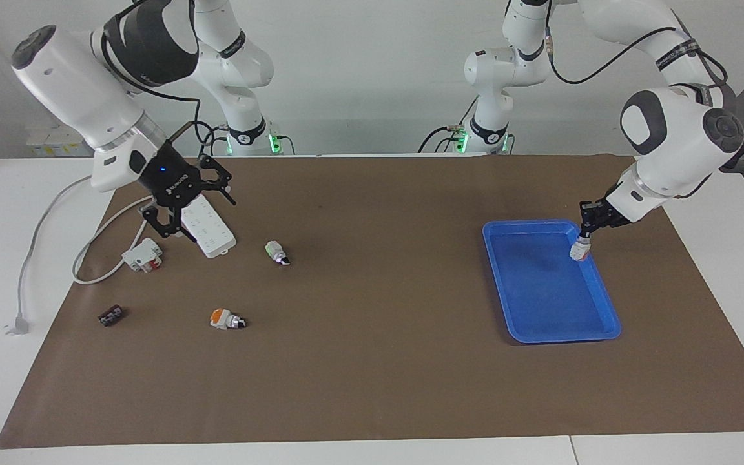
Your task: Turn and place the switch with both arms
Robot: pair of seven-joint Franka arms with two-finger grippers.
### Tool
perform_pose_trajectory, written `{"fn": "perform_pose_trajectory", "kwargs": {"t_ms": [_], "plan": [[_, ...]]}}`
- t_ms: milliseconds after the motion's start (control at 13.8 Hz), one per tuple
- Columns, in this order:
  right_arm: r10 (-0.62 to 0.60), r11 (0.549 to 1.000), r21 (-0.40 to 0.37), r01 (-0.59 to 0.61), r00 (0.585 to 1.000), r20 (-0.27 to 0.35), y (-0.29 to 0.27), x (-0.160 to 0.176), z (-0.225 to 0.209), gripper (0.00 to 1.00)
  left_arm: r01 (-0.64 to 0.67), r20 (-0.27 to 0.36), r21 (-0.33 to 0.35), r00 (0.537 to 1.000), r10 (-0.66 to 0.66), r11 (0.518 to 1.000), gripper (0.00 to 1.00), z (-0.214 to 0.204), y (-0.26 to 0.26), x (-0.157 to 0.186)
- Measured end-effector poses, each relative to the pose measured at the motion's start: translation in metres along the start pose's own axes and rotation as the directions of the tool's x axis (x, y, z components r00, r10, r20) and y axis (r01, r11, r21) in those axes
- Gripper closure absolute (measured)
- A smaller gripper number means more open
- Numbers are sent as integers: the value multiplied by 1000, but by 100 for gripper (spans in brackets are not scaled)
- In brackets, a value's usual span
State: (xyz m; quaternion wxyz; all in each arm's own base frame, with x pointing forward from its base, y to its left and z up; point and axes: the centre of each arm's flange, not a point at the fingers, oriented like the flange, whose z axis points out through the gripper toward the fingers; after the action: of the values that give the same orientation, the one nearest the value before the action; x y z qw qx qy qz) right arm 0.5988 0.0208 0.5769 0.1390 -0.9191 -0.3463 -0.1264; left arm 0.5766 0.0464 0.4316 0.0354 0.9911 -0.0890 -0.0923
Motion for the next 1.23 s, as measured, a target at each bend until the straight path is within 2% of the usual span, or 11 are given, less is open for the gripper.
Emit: {"fn": "perform_pose_trajectory", "kwargs": {"t_ms": [145,290,507,652,725,797,1014,1232], "plan": [[128,991,-49,-127,992,8,-1,1,-12,0,10,45,-7,999,-10,1000,90,31,-2,-1],[263,959,-109,-261,965,1,-5,8,-26,0,14,83,-15,996,-13,1000,90,60,0,-4],[433,875,-230,-427,901,-26,-10,16,-43,0,12,96,-18,995,-11,1000,90,66,4,-8],[532,811,-256,-526,845,-52,-12,19,-44,0,9,96,-17,995,-8,1000,90,62,5,-7],[574,780,-263,-568,817,-62,-13,20,-43,0,9,91,-16,996,-7,1000,84,52,7,-3],[614,747,-277,-605,787,-63,-12,18,-43,0,11,78,-11,997,-10,1000,72,35,7,3],[710,664,-318,-677,704,-18,-14,8,-39,0,24,0,11,1000,-24,1000,39,-25,6,25],[744,637,-329,-697,668,27,-14,-1,-42,0,40,-59,15,997,-39,999,36,-73,9,31]]}}
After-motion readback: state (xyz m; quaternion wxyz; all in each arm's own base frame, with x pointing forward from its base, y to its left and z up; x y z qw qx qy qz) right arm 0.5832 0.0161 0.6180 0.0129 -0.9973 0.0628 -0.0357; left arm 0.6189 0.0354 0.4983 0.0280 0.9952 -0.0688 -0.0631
